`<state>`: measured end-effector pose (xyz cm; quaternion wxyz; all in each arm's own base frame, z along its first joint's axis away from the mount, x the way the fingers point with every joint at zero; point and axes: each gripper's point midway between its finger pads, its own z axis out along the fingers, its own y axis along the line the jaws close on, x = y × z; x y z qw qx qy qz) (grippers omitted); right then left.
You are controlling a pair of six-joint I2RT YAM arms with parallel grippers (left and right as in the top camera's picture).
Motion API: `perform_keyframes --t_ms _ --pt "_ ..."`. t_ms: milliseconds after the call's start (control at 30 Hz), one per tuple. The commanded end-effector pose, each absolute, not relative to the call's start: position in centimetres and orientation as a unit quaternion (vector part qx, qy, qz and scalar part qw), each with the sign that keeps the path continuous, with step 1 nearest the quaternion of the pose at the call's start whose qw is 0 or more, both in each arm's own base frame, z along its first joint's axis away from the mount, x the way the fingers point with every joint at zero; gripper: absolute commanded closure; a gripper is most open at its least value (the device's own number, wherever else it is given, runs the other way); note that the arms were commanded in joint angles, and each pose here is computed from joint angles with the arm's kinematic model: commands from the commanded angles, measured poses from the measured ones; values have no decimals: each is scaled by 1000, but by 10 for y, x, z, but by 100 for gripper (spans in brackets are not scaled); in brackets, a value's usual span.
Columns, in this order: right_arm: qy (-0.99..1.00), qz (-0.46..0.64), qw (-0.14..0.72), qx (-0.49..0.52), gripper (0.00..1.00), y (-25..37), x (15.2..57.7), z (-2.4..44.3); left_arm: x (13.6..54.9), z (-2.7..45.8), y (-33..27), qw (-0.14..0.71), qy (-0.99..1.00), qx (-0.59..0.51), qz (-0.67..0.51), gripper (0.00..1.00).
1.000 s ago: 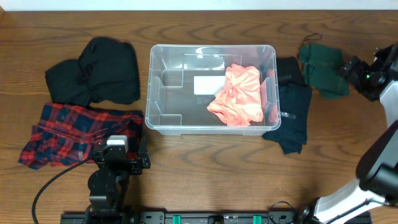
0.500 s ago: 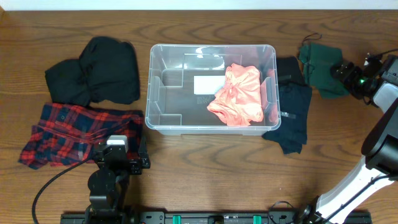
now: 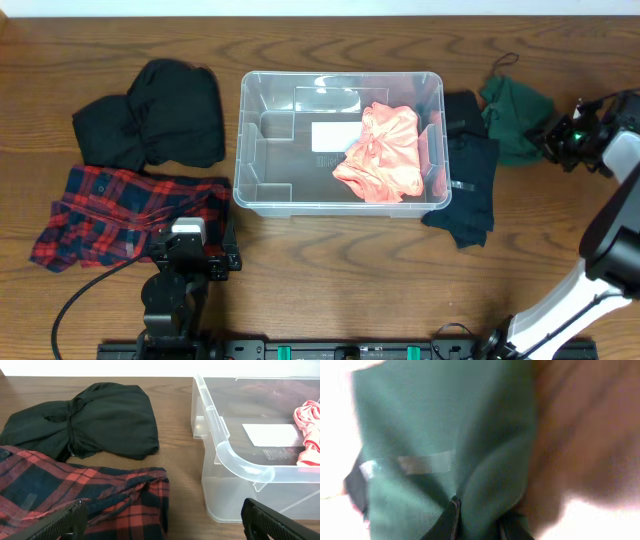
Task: Pack container
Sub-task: 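Lower the green garment into the bin beside the pink one, release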
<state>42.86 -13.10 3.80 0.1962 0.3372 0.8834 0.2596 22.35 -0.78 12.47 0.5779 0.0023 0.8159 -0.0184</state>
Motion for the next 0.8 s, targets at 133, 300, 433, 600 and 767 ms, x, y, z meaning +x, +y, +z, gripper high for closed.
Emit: perform_keyframes --t_ms 133,300,433,600,767 --pt "887 267 327 188 97 -55 403 217 223 116 -10 571 821 7 -22 2" --pt "870 304 374 103 98 29 375 289 223 116 -10 571 821 7 -22 2" --pt "859 363 353 71 99 97 356 312 223 116 -10 571 821 7 -22 2" --pt "869 395 286 84 99 166 348 297 223 115 -10 570 821 7 -22 2" --pt "879 399 243 97 99 224 358 265 223 116 -10 571 821 7 -22 2"
